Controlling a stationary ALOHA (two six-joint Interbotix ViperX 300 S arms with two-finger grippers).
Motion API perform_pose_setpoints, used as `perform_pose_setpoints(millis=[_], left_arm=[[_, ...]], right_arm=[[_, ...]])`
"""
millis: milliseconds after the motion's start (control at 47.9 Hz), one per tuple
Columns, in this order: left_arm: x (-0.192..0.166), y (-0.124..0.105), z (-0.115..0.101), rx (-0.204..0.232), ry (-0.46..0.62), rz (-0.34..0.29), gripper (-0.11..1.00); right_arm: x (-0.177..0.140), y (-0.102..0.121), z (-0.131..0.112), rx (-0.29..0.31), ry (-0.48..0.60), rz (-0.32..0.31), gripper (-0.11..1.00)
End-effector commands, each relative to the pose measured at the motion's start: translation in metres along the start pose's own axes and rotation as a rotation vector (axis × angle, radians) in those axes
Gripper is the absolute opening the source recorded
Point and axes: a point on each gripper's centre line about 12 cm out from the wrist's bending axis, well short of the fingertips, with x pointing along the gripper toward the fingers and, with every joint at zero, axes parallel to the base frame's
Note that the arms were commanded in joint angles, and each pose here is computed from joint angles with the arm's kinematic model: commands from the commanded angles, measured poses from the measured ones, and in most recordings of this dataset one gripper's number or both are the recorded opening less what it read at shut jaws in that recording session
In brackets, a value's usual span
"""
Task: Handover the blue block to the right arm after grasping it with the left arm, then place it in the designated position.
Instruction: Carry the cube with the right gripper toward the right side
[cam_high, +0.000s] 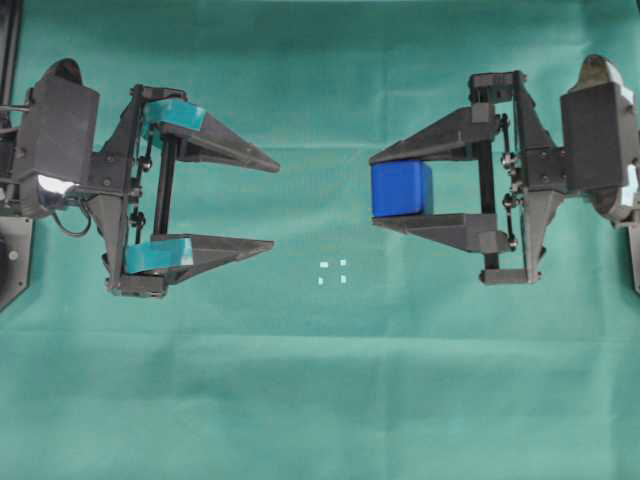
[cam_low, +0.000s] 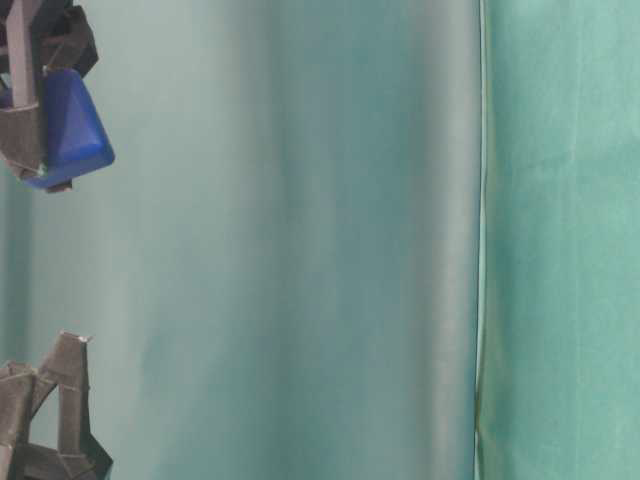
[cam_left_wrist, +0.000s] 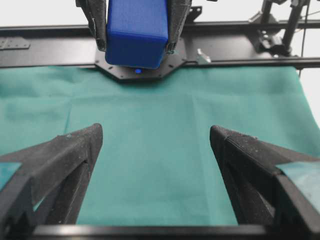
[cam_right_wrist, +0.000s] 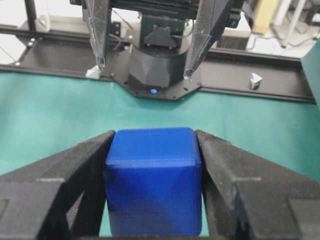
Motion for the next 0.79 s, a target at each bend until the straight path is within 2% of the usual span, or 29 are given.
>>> perform_pose_setpoints(millis=[0,480,772], left_arm=[[-0.001,-0.001,0.013,0.0,-0.035,-0.003,0.99],[-0.002,0.0,0.013,0.0,-0.037,-0.001,0.99],[-0.001,0.0,0.013,0.0,-0.035,-0.001,0.99]], right_arm=[[-0.004,0.002,0.009,0.006,-0.026,0.008,0.51],[-0.004,0.002,0.005,0.009,0.003,-0.01,0.51],[-0.001,0.002,-0.009,0.031,0.119,-0.067,0.51]])
